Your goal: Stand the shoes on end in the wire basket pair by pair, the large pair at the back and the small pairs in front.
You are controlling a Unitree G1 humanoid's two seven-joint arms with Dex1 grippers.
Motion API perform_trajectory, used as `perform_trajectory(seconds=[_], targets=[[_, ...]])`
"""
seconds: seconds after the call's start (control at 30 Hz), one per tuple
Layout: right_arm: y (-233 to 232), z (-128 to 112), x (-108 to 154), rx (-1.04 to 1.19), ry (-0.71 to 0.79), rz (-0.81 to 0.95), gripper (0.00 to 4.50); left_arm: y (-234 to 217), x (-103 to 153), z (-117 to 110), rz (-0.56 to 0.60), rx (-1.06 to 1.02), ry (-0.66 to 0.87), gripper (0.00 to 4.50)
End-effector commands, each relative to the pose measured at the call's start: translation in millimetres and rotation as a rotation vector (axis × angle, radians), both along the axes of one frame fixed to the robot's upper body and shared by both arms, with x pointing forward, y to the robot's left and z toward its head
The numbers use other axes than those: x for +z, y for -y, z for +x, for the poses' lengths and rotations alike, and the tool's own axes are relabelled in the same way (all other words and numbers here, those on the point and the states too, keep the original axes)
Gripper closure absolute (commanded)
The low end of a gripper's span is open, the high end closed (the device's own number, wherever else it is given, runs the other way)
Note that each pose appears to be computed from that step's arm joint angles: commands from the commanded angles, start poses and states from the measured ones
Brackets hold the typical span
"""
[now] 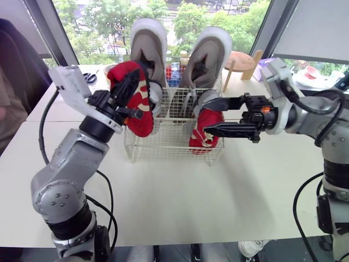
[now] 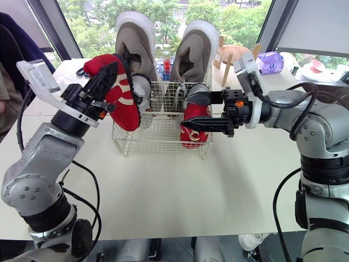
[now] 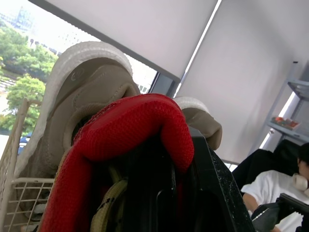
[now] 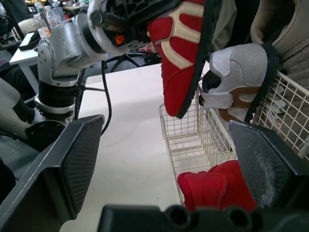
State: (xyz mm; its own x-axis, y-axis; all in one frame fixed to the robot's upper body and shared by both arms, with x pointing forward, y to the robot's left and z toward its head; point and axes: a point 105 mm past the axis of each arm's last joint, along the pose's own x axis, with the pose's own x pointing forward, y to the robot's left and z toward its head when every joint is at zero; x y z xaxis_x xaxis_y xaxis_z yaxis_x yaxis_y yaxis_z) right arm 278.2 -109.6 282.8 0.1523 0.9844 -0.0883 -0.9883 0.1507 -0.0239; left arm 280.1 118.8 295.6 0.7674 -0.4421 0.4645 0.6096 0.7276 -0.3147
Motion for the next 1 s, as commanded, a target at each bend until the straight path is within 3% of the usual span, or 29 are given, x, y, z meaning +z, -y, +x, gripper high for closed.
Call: perform_trajectory(seconds=[0.03,0.37,0.63,0.73,0.87,1.0], targets=[[0.3,-3.8,9.0,0.006,0.048,0.022,0.0,4.1,-16.1,7.1,0.027,0.004,-0.014,4.46],[4.5,-4.7,10.1,-0.014,0.049,0.021,0.0,-3.0,-75.7,5.9,0.068,0.068,-0.142,4.46],[5.9,-2.2,9.0,-0.016,0.046,0.019,0.0,-12.7,-89.1,-4.3,0.028,0.049,-0.201,4.46],[6.4,-2.2,9.1,-0.013,0.045,0.017,0.0,-7.6,-87.9,-16.0,0.027,-0.032,-0.199,3.53],[8.7,-2.2,7.7,-0.017,0.032,0.013,0.0,-15.8,-84.6,-30.5,0.024,-0.061,-0.216,1.81],[19.9,-1.5,3.0,-0.052,-0.008,0.016,0.0,-29.2,-100.6,-56.6,0.129,-0.103,-0.325,1.81]])
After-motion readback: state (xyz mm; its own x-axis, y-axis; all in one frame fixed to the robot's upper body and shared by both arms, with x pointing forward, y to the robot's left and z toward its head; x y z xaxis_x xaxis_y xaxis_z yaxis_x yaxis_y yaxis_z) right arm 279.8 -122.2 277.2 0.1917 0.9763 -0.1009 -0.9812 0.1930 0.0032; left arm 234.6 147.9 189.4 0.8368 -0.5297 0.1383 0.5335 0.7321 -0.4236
